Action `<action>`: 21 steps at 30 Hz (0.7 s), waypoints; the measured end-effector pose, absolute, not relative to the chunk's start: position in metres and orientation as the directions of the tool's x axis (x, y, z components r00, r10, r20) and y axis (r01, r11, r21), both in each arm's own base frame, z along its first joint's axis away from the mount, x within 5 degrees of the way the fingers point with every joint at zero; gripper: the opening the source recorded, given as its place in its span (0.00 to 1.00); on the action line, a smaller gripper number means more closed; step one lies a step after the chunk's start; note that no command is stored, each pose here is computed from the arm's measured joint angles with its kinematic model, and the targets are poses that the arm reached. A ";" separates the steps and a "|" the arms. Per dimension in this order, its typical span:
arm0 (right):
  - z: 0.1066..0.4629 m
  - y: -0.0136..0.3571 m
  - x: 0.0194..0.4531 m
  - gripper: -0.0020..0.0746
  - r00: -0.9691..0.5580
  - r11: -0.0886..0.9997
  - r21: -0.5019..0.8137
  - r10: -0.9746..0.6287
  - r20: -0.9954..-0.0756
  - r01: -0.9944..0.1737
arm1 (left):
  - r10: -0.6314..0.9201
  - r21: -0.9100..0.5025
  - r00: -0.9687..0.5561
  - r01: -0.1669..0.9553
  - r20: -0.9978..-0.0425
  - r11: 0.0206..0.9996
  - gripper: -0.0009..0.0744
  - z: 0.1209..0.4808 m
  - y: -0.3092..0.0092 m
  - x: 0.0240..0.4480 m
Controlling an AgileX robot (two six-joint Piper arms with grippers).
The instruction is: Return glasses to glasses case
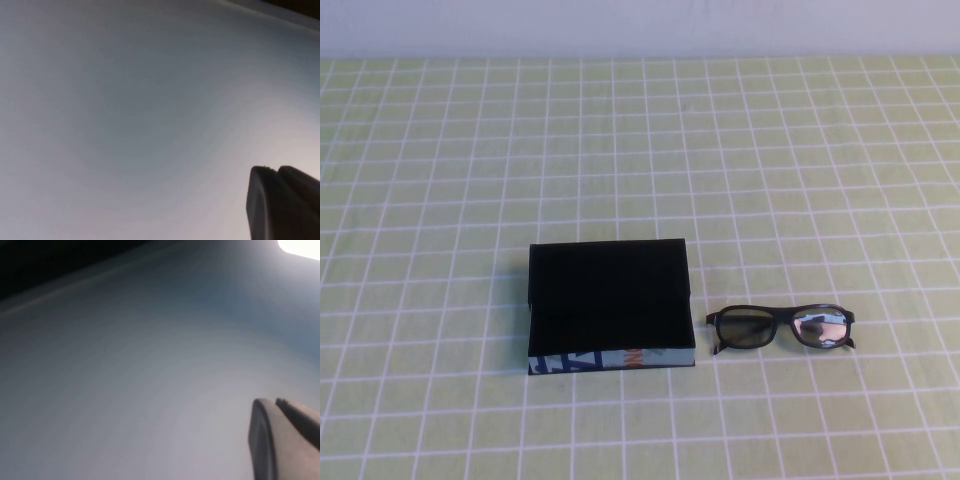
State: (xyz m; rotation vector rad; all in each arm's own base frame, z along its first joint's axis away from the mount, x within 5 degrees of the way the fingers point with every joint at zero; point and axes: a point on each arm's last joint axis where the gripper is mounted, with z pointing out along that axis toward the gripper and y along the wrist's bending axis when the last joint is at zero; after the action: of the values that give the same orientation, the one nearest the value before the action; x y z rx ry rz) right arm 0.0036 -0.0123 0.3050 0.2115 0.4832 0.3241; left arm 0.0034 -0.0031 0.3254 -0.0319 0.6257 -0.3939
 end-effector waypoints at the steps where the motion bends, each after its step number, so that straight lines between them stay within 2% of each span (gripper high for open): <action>1: 0.315 -0.012 -0.001 0.00 0.840 0.921 0.273 0.370 -0.398 -0.277 | -0.349 -0.123 0.749 0.342 -0.564 0.932 0.01 0.334 -0.004 -0.001; 5: 0.354 -0.010 -0.017 0.00 0.793 0.873 0.302 0.478 -0.377 -0.383 | -0.267 -0.028 0.792 0.302 -0.549 0.953 0.01 0.362 -0.006 -0.018; 8: 0.379 -0.008 -0.028 0.00 0.728 0.849 0.333 0.525 -0.441 -0.410 | -0.231 0.008 0.815 0.277 -0.532 0.961 0.01 0.379 -0.006 -0.028; 11: 0.401 -0.005 -0.037 0.00 0.664 0.840 0.357 0.543 -0.514 -0.409 | -0.222 -0.001 0.798 0.268 -0.561 0.963 0.01 0.396 -0.006 -0.028; 16: 0.426 0.000 -0.019 0.00 0.487 0.839 0.422 0.543 -0.684 -0.343 | -0.241 -0.109 0.606 0.246 -0.758 0.963 0.01 0.411 -0.004 0.001; 19: 0.425 0.004 0.015 0.00 0.264 0.844 0.478 0.532 -0.805 -0.243 | -0.242 -0.184 0.411 0.176 -0.879 0.967 0.01 0.409 -0.002 0.029; 21: 0.416 0.006 0.039 0.00 0.113 0.855 0.491 0.511 -0.852 -0.167 | -0.239 -0.215 0.265 0.117 -0.934 0.970 0.01 0.402 -0.001 0.047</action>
State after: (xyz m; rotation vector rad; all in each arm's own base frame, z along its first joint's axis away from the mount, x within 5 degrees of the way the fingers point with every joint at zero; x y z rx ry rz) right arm 0.0386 0.0065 0.4156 0.3027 1.3739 0.5082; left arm 0.0468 -0.0006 0.4023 -0.1105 1.2811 -0.2408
